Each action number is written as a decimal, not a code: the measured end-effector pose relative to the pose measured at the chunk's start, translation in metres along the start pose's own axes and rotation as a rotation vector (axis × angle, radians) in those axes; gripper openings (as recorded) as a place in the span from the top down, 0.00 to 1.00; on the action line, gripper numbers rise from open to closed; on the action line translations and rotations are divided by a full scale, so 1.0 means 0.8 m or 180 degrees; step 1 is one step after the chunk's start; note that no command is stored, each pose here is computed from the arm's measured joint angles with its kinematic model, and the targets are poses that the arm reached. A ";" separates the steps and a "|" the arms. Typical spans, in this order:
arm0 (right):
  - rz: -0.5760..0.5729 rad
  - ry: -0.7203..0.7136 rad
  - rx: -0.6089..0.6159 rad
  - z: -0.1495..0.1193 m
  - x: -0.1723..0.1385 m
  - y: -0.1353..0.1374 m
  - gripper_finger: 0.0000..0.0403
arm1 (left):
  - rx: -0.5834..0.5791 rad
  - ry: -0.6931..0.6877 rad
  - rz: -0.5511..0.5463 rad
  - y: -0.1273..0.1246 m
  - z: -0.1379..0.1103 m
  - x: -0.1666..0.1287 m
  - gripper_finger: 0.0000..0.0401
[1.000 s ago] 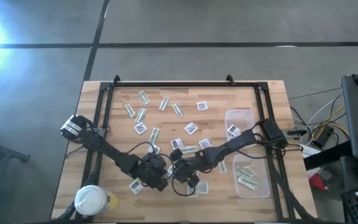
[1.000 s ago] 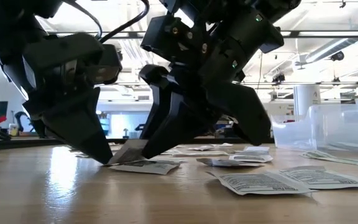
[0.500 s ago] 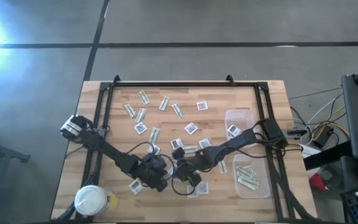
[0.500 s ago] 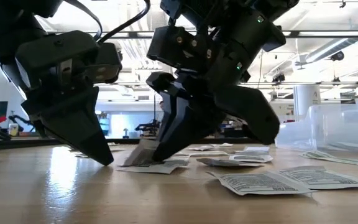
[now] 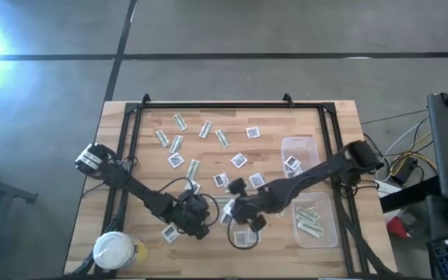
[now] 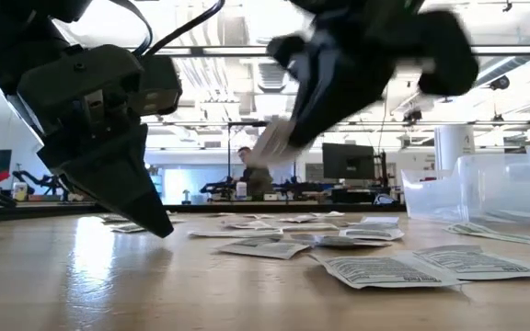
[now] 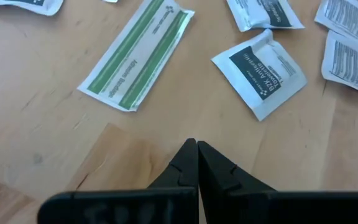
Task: Pick & Place First Aid Supplies
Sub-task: Put the towelette pack into the top bin
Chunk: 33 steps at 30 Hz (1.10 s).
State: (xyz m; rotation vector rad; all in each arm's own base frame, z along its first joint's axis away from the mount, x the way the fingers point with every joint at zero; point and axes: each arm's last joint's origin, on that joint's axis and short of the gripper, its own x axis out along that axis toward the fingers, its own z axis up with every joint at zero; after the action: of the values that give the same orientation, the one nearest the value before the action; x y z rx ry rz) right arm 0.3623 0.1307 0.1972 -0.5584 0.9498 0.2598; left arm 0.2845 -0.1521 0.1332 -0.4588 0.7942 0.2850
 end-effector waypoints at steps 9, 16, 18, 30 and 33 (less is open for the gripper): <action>-0.0488 0.0088 0.0278 -0.030 -0.099 -0.002 0.98 | 0.0010 -0.0055 0.0044 0.000 0.001 0.000 1.00; -0.0827 -0.0086 0.0705 -0.083 -0.152 0.000 0.98 | 0.0001 -0.0088 0.0061 0.001 0.003 0.000 1.00; -0.0955 -0.0139 0.0844 -0.100 -0.164 -0.001 0.98 | -0.0005 -0.0097 0.0051 0.000 0.003 0.000 1.00; -0.1187 -0.0684 0.1820 -0.176 -0.218 -0.001 0.98 | 0.0124 -0.0114 0.0053 0.002 0.006 0.001 1.00; -0.1294 -0.0633 0.2010 -0.191 -0.228 -0.001 0.98 | 0.0135 -0.0122 0.0058 0.003 0.008 0.002 1.00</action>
State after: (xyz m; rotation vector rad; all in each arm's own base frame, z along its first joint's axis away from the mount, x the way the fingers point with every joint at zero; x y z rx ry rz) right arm 0.1540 0.0503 0.2783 -0.1275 0.6554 -0.3404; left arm 0.2886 -0.1468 0.1352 -0.4051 0.7659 0.2926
